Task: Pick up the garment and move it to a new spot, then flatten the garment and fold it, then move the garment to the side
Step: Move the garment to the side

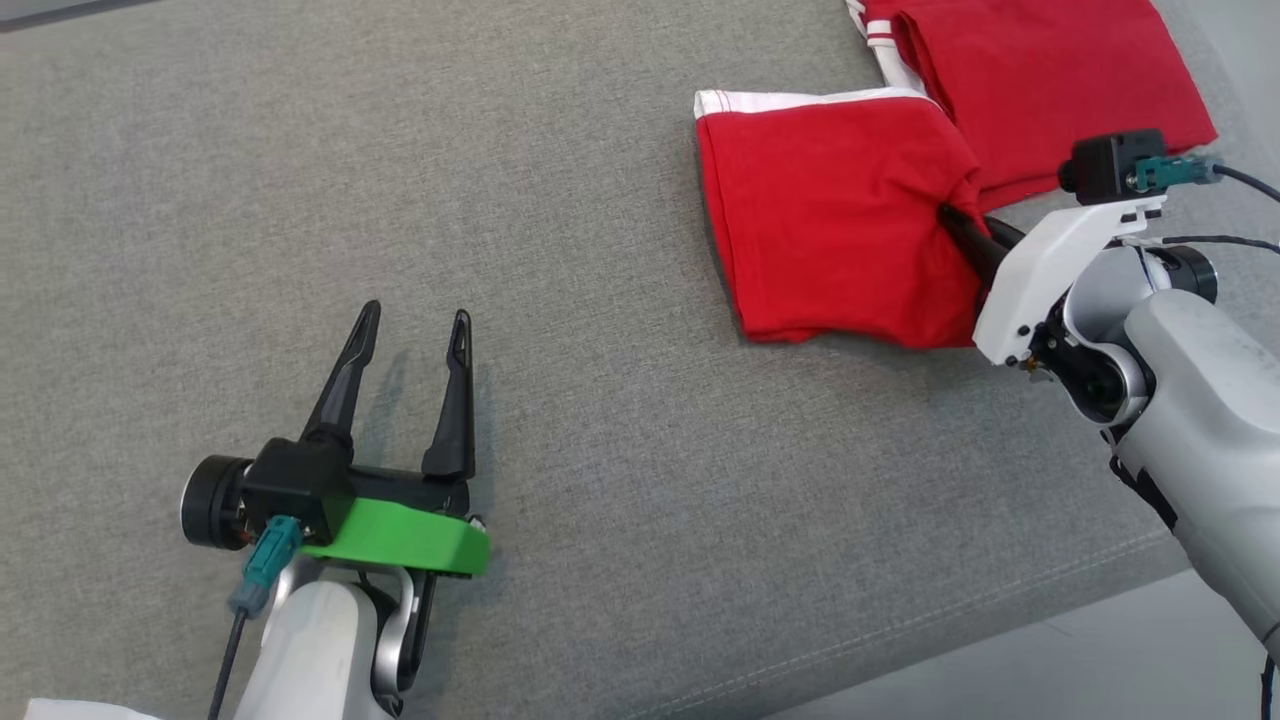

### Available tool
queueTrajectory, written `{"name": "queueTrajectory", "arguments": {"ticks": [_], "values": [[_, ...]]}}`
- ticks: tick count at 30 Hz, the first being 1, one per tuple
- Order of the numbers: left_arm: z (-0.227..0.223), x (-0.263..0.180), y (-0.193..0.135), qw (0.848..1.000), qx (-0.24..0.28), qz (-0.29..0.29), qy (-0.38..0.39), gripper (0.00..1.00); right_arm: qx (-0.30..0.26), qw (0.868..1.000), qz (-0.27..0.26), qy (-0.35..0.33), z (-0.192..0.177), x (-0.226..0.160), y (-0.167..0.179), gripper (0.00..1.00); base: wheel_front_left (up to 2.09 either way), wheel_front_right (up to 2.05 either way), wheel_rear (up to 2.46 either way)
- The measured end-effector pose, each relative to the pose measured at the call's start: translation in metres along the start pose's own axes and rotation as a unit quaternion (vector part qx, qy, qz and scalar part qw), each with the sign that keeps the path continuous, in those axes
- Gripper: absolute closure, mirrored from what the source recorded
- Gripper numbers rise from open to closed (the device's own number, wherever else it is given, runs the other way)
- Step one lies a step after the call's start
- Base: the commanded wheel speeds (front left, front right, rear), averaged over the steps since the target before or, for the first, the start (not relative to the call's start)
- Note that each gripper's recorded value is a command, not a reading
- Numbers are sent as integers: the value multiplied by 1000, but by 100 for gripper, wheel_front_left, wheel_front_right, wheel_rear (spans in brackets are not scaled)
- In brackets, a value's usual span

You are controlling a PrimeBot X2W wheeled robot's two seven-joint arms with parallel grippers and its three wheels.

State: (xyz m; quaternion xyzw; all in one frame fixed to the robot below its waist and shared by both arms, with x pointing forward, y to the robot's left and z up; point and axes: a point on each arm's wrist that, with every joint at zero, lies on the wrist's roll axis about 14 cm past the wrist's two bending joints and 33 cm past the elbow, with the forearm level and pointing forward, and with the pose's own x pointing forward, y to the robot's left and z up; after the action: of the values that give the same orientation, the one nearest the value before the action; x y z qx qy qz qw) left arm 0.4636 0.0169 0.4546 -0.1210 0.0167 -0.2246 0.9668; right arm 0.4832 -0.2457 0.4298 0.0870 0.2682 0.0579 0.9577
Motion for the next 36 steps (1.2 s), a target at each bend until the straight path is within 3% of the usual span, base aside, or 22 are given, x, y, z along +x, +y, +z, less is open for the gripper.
{"name": "queueTrajectory", "arguments": {"ticks": [5,17,29,36], "values": [[2,-5,10,1000,1,16,-1,0,-28,999,14,-8,17,11,10,100,0,0,0],[24,-31,41,997,15,72,-19,0,-132,991,19,-27,95,33,24,100,0,0,0],[30,-46,50,995,22,93,-24,0,-168,985,-35,-5,120,18,-18,100,0,0,0],[27,-40,44,996,26,79,-21,0,-159,984,-73,21,105,11,-51,100,0,0,0]]}}
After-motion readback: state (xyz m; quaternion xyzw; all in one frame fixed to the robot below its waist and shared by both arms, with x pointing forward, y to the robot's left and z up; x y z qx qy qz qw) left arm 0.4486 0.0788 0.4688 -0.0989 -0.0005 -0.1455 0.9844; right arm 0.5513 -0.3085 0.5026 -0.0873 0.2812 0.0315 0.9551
